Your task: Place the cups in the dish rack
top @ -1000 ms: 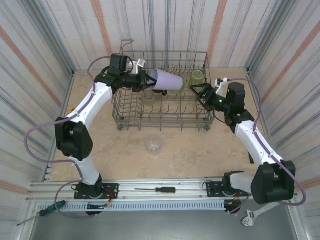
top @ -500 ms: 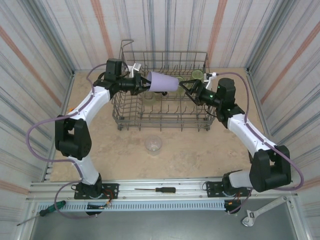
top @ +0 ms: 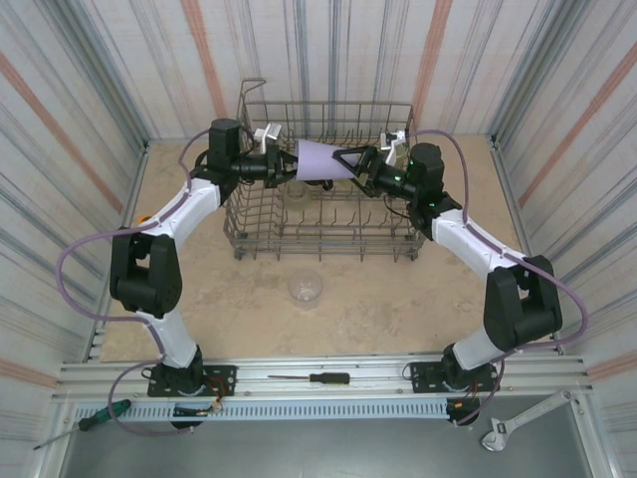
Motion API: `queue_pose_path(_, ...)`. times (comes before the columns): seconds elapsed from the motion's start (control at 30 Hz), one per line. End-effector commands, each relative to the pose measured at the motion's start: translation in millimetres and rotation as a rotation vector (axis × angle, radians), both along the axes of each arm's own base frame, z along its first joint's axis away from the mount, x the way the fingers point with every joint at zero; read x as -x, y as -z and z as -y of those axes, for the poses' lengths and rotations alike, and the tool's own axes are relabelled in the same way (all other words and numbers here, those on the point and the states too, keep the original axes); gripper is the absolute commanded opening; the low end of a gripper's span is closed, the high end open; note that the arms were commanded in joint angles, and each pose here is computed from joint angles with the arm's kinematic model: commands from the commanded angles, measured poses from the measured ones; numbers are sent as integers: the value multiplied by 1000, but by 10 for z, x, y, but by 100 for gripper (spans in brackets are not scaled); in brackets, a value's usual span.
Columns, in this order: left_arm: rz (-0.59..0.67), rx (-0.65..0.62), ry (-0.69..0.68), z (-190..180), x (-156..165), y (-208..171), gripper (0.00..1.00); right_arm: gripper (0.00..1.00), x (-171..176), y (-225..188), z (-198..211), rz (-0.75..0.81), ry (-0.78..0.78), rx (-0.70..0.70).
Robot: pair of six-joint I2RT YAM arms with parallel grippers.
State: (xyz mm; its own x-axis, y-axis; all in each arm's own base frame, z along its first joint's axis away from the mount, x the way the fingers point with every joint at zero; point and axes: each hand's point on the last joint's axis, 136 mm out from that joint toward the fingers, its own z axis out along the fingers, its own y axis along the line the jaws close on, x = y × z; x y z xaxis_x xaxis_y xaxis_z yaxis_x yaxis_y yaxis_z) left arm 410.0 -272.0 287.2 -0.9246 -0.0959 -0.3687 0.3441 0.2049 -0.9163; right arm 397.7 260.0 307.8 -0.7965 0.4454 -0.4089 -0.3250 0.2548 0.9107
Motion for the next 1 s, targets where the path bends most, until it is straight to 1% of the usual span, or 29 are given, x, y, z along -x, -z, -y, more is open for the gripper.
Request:
queue_pose_path(0.0,59,48,44,-3,44,-138,0,99,-25,-239,-91,65,-18,-58)
queue_pose_path(0.17,22,71,46,-9,-18,-54,0,100,-23,-288,-158,97,-35,-86)
queue_pose_path(0.37,2,92,41,-22,-62,-19,0,92,19,-300,-166,114,-47,-93)
queue_pose_path(0.43,0,90,40,-28,-71,-7,0,89,24,-314,-164,122,-49,-95)
queue_pose_path(0.57,-3,88,39,-27,-75,4,0,78,35,-334,-170,131,-52,-98)
queue_pose_path(0.67,-7,85,37,-32,-77,8,0,66,32,-338,-165,133,-51,-99)
queue_pose_path(0.73,-3,82,37,-32,-75,3,5,59,43,-342,-169,133,-52,-100)
queue_pose_path(0.8,3,76,32,-40,-70,-10,8,53,38,-348,-159,133,-48,-100)
queue_pose_path(0.87,9,66,29,-45,-62,-24,16,50,43,-362,-151,132,-44,-100)
queue_pose_path(0.93,17,56,25,-55,-49,-39,20,47,52,-376,-136,130,-37,-96)
queue_pose_path(0.97,24,51,22,-60,-44,-52,23,46,57,-376,-133,131,-35,-90)
